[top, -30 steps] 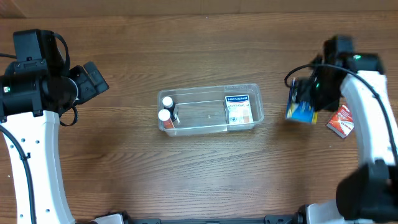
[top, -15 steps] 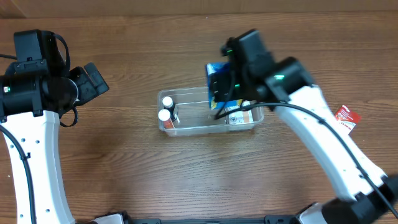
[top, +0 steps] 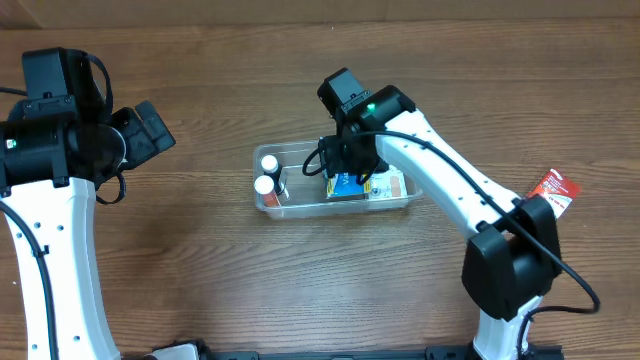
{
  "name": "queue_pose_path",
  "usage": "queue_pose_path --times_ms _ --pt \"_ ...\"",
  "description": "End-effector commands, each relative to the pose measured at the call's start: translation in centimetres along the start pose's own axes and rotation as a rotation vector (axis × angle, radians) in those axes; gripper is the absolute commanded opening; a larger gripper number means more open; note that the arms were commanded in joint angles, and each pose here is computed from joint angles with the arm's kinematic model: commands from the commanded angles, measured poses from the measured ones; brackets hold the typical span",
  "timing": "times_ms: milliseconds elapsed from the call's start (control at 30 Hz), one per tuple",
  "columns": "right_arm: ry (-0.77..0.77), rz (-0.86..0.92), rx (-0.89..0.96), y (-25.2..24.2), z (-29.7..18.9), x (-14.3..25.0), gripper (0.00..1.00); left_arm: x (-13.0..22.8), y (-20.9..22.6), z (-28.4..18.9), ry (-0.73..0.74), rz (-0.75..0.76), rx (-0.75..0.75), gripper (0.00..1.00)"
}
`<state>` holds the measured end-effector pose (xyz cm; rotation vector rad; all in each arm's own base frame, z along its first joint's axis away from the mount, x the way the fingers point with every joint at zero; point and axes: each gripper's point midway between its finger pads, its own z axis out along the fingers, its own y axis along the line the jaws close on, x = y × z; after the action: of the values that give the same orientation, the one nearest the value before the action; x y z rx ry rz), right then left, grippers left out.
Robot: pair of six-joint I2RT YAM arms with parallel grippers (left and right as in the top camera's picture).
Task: Pack container
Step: 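Place the VapoDrops box in the container's middle, release, then move the right gripper to the red box and grasp it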
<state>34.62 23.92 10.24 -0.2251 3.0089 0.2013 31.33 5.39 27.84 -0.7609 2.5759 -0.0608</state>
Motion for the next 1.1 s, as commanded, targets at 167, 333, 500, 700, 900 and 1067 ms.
queue_pose_path --times_ms 167,333,500,700,900,1067 --pt "0.039 0.009 0.009 0.1 1.8 0.1 0.85 -0.2 0.0 -0.3 -0.011 0.025 0.005 1.0" --pt "0.036 0.009 0.011 0.1 1.7 0.1 1.0 -0.2 0.0 -0.3 -0.01 0.025 0.004 1.0" --pt "-0.072 0.026 0.061 -1.7 -1.8 -1.2 1.0 -0.1 0.0 -0.3 -0.005 0.033 0.002 1.0" --pt "-0.358 0.24 0.105 -9.1 -12.8 -3.5 1.0 -0.1 0.0 -0.3 -0.005 0.036 0.002 1.0" --pt "-0.461 0.638 0.202 -24.0 -19.4 -0.8 1.0 -0.1 0.0 -0.3 -0.005 0.044 0.002 1.0" --pt "-0.375 0.929 0.282 -34.3 -18.0 3.6 1.0 -0.1 0.0 -0.3 -0.005 0.043 0.002 1.0"
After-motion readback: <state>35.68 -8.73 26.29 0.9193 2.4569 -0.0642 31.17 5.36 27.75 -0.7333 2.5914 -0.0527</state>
